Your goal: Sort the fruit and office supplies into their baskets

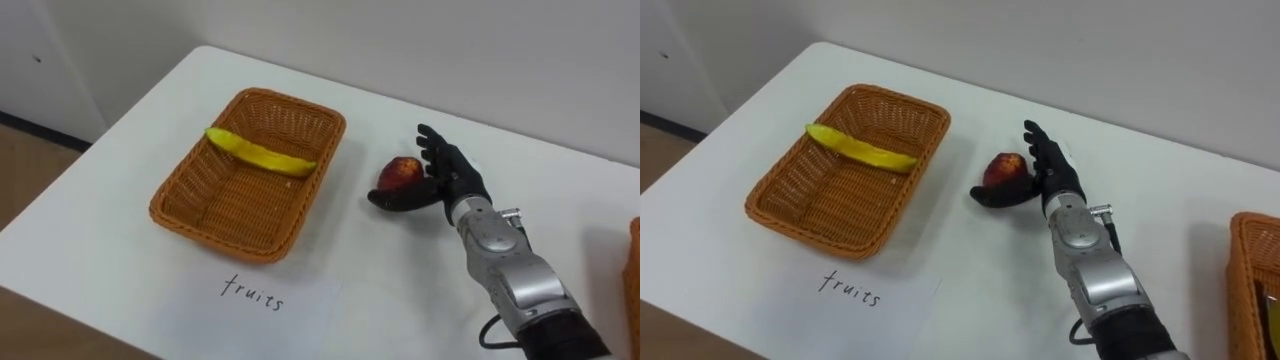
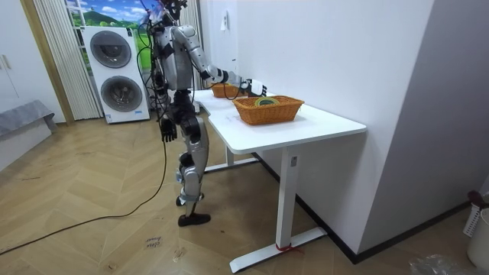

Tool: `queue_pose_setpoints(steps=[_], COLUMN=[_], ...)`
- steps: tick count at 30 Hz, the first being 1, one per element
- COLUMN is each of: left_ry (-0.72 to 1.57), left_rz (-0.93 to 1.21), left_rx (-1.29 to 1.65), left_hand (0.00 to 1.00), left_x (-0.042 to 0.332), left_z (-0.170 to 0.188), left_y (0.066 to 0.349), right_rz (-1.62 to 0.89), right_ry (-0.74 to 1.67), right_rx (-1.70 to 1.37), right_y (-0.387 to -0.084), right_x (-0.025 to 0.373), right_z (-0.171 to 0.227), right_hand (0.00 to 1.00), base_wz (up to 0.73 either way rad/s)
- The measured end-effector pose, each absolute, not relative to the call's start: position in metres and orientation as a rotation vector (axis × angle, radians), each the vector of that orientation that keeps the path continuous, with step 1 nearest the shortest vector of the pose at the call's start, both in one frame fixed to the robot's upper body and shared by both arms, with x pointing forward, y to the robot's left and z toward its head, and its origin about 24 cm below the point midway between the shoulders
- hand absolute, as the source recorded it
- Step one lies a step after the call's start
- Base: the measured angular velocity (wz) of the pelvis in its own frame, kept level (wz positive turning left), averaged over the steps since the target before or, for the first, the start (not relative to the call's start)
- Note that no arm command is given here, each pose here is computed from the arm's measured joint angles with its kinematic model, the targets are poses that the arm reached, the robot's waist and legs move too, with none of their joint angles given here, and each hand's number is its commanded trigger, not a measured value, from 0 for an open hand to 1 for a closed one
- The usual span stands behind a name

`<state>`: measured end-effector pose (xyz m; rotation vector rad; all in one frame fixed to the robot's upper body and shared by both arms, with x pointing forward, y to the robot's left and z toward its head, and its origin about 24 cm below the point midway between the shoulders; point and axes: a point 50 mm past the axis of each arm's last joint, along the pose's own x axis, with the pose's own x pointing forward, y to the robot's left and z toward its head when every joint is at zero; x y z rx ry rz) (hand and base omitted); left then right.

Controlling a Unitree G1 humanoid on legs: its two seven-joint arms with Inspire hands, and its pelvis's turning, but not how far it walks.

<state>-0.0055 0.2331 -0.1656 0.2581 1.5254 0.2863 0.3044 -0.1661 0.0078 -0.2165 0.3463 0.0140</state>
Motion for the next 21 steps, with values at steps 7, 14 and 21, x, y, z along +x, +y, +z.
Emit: queue_pose_setpoints(steps=[7,14,21], left_ry=[1.524,1.525,1.527], left_rz=[0.298,0.299,0.299], left_rx=[0.27,0.27,0.27], left_hand=[0.0,0.0,0.0], left_x=[-0.0054,-0.0057,-0.0061], left_z=[-0.1653,-0.1653,-0.1654], left_y=[0.2338,0.2339,0.2337], right_rz=[0.013,0.014,0.007], right_ry=[0.341,0.341,0.366], right_rx=[-0.25,-0.25,-0.298], right_y=[-0.1667,-0.1667,-0.1702], right_x=[0.3046,0.3046,0.3028], right_z=[0.0082,0.0081,0.0015], right_hand=[0.0,0.0,0.0], base_wz=[0.07,0.0,0.0])
